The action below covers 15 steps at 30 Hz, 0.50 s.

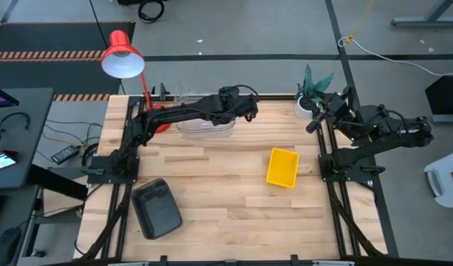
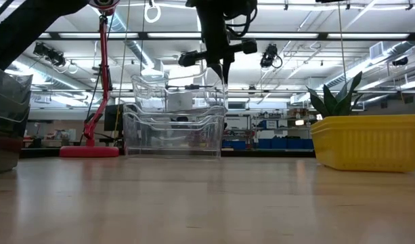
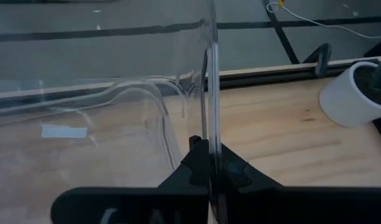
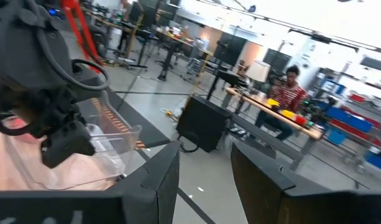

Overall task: Stack baskets by color
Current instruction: Stack the right transparent bin on top of the stacked transparent bins

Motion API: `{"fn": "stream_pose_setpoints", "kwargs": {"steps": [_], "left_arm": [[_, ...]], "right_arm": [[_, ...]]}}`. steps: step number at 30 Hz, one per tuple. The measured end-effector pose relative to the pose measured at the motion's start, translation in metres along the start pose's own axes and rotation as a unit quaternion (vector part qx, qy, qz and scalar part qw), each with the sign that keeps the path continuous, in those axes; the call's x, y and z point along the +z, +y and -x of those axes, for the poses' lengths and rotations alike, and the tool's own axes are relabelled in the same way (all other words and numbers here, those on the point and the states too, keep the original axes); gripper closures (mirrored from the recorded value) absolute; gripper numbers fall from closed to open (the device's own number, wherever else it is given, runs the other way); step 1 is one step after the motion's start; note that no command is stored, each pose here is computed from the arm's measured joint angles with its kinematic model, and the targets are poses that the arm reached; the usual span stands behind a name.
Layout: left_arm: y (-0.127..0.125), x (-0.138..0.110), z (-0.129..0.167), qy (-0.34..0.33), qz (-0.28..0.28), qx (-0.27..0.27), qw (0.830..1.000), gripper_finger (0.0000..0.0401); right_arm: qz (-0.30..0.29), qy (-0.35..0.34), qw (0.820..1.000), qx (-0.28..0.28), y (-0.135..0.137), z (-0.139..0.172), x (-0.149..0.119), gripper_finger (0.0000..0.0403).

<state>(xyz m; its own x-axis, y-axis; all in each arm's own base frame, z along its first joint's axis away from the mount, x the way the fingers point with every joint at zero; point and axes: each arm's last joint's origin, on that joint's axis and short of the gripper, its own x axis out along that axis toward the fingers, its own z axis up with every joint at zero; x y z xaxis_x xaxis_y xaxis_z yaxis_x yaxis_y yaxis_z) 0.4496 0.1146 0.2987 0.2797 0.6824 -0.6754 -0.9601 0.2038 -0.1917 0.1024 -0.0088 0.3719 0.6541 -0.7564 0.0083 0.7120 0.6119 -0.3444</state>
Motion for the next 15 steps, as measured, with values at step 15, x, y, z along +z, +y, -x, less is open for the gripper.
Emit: {"fn": "stream_pose_setpoints", "kwargs": {"steps": [15], "left_arm": [[0.011, -0.013, 0.002, 0.019, 0.046, 0.063, 0.997, 0.04]], "right_arm": [[-0.007, -0.024, 0.999, 0.046, 0.002, 0.0, 0.003, 0.0252]]}}
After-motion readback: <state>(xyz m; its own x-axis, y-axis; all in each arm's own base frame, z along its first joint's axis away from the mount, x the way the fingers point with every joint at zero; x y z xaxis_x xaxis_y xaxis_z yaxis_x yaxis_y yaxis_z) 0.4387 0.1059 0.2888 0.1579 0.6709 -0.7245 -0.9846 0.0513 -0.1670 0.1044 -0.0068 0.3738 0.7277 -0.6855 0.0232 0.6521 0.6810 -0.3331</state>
